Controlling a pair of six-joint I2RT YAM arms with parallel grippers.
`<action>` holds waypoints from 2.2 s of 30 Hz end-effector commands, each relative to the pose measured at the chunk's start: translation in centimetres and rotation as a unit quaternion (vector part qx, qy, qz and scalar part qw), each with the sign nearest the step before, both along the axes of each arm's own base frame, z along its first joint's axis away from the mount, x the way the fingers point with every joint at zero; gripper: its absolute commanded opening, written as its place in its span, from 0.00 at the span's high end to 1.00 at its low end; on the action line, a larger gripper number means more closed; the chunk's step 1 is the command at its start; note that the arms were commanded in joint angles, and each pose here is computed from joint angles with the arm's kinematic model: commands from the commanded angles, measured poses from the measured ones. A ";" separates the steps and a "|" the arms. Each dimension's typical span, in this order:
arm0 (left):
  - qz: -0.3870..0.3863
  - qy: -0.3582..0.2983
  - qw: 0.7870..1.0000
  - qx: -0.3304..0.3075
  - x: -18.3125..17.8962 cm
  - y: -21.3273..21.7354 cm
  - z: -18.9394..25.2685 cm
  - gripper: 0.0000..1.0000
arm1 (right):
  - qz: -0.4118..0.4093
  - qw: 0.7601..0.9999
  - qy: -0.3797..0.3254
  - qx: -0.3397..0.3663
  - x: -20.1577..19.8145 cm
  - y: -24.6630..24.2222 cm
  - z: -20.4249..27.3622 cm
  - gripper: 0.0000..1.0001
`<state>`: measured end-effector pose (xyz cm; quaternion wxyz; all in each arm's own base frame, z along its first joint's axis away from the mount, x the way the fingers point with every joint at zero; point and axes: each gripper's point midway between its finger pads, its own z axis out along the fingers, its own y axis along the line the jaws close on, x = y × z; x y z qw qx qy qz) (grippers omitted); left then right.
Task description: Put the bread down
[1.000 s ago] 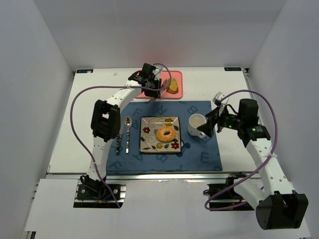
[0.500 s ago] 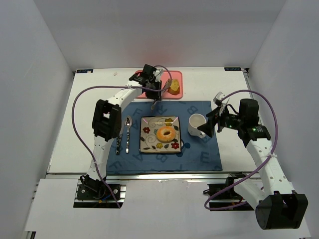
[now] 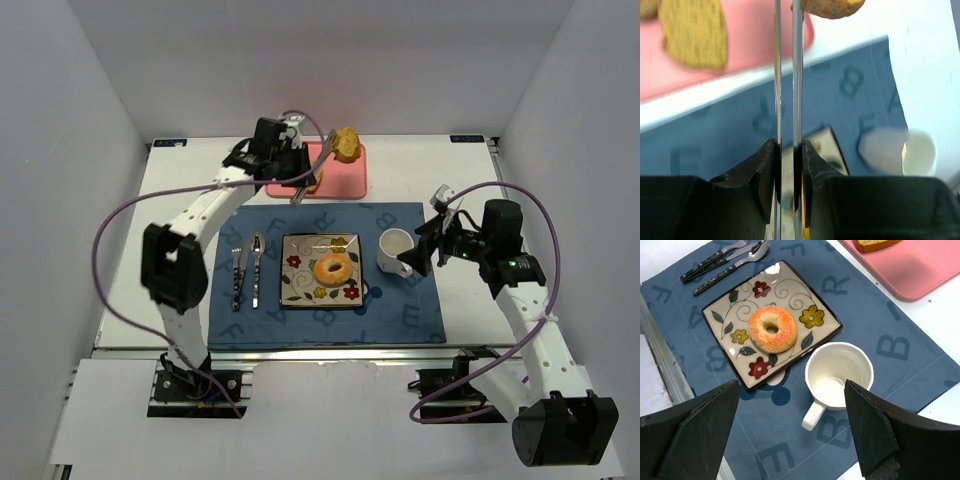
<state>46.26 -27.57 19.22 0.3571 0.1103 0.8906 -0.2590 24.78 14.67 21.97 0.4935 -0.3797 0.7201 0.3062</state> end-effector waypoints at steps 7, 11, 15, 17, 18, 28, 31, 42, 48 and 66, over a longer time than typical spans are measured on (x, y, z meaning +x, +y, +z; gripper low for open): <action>-0.028 0.057 0.998 0.005 -17.1 6.8 0.3 1.00 | 0.011 1.000 -0.003 0.013 -0.4 0.3 0.4 0.11; -0.033 0.104 0.994 0.018 -22.9 9.0 -1.6 1.00 | 0.017 1.000 0.003 0.017 -0.5 0.5 0.3 0.11; -0.025 0.115 0.993 0.013 -24.8 9.7 -3.0 1.00 | 0.025 0.999 0.010 0.022 -0.4 0.7 0.4 0.11; -0.021 0.124 0.992 0.014 -25.0 9.8 -3.9 1.00 | 0.026 0.999 0.007 0.022 -0.3 0.7 0.7 0.11; -0.021 0.129 0.991 0.015 -25.1 9.8 -4.2 1.00 | 0.025 0.999 0.007 0.023 -0.3 0.7 0.7 0.11; -0.024 0.129 0.991 0.030 -24.6 9.6 -4.6 0.54 | 0.023 0.999 0.009 0.021 -0.3 0.7 0.6 0.11; -0.014 0.111 0.993 0.032 -24.0 9.8 -3.2 0.49 | 0.023 0.999 0.011 0.022 -0.4 0.7 0.5 0.11; 0.044 0.042 0.997 0.051 -20.3 10.8 0.1 0.51 | 0.023 0.999 0.010 0.022 -0.3 0.7 0.4 0.11; 0.078 0.024 0.995 0.056 -15.5 10.4 1.0 0.53 | 0.023 1.000 0.008 0.019 -0.3 0.6 0.3 0.11; 0.117 0.062 0.991 0.028 -1.0 9.4 -5.0 0.50 | 0.016 1.000 0.008 0.013 -0.5 0.4 -0.5 0.11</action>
